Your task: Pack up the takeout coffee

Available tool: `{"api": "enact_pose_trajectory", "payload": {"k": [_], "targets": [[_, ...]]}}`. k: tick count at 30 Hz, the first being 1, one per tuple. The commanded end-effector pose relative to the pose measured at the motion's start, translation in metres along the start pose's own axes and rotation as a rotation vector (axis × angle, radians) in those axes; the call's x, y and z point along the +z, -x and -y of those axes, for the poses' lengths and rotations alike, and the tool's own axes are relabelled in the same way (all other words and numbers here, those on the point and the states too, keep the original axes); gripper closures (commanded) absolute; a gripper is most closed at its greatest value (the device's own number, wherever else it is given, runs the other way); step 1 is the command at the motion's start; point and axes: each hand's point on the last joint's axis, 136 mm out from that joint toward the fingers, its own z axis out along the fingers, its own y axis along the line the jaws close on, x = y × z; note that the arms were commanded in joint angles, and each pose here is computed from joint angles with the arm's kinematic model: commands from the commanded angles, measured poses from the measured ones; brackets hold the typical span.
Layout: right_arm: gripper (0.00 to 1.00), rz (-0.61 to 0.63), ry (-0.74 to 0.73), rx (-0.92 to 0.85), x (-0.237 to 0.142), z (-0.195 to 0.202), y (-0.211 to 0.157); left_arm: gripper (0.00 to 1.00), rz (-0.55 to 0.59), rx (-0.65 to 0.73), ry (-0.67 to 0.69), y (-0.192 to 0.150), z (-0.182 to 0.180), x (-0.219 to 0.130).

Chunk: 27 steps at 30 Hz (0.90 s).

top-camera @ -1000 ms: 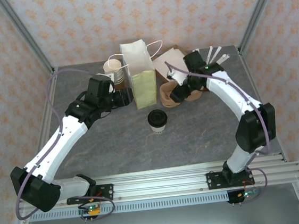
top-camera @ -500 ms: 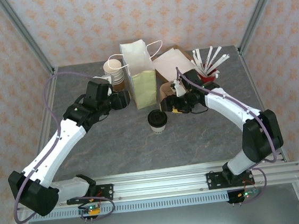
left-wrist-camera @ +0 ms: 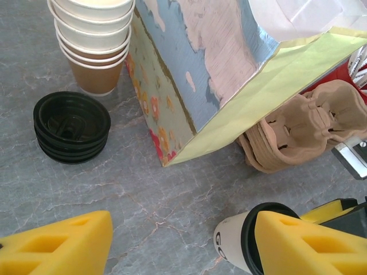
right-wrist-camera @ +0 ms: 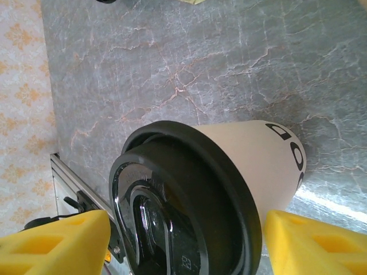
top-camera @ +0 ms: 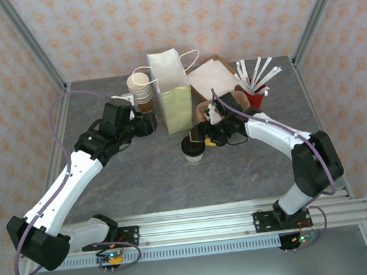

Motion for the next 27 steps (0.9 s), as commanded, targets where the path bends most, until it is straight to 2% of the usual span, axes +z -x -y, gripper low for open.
{"api": "enact_pose_trajectory", "payload": {"k": [1, 18, 27], "targets": [[0.29, 0.001, 0.019, 0.011, 0.006, -0.002, -0.003, 0.33, 0.014, 0.027, 0.037, -0.001, -0.009, -0.006], [0.32, -0.041, 0.049, -0.045, 0.048, -0.035, -0.018, 0.33, 0.053, 0.049, 0.138, 0.0, -0.032, -0.014], [0.34, -0.107, 0.087, -0.127, 0.092, -0.08, -0.027, 0.32, 0.094, -0.047, 0.2, -0.001, -0.068, -0.022]]}}
